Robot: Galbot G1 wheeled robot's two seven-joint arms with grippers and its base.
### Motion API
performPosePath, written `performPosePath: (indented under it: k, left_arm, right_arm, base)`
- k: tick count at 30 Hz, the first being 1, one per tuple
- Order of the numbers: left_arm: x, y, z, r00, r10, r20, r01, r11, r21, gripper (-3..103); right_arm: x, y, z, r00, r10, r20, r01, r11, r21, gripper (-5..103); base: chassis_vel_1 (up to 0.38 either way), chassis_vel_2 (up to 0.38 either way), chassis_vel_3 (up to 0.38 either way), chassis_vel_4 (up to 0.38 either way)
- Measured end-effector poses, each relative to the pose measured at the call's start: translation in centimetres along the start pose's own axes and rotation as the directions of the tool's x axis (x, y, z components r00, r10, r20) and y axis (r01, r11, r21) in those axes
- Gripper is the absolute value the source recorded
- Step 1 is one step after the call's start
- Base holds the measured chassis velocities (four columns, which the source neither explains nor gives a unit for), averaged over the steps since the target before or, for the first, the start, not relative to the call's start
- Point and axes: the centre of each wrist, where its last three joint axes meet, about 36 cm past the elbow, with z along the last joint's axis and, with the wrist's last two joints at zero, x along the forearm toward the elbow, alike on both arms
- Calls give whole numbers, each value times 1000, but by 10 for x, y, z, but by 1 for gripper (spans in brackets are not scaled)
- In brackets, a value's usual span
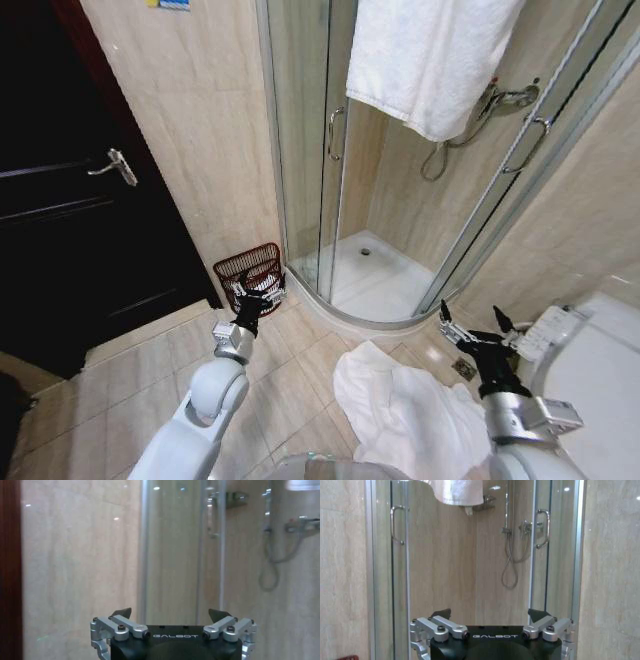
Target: Discard the used towel into the hamper.
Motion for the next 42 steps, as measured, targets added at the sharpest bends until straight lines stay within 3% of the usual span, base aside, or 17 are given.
performPosePath:
  k: [5, 8, 18, 22, 27, 31, 42]
  left_arm:
    - [-11, 8, -2, 996, -91, -2, 91, 996, 0, 100]
    - [-14, 18, -5, 983, -184, 6, 184, 983, -1, 100]
    - [4, 35, -7, 965, -261, 33, 262, 963, -59, 100]
    - [-8, 73, -12, 966, -247, 76, 251, 966, -57, 100]
    - [-10, 99, -14, 989, -110, 100, 112, 994, -10, 100]
    - [-9, 101, -10, 991, -98, 97, 100, 995, -20, 100]
    - [-6, 95, -7, 989, -121, 86, 123, 992, -28, 100]
  right_arm:
    - [-2, 0, -1, 1000, -4, 8, 4, 1000, 1, 100]
    - [-2, 2, -1, 1000, -22, 19, 22, 1000, 16, 100]
    - [-3, -1, -1, 979, -164, 124, 155, 985, 81, 100]
    - [-13, 0, -1, 963, -226, 150, 215, 973, 86, 100]
    - [-24, 0, -9, 973, -169, 158, 166, 986, 28, 100]
    - [-33, -1, -14, 981, -103, 164, 106, 994, -14, 100]
    - [-36, 3, -23, 988, -53, 143, 60, 997, -44, 100]
  base:
    - [0, 0, 0, 0]
    - [0, 0, 0, 0]
    - [0, 0, 0, 0]
    - [0, 0, 0, 0]
    - [0, 0, 0, 0]
    - [0, 0, 0, 0]
    - [0, 0, 0, 0]
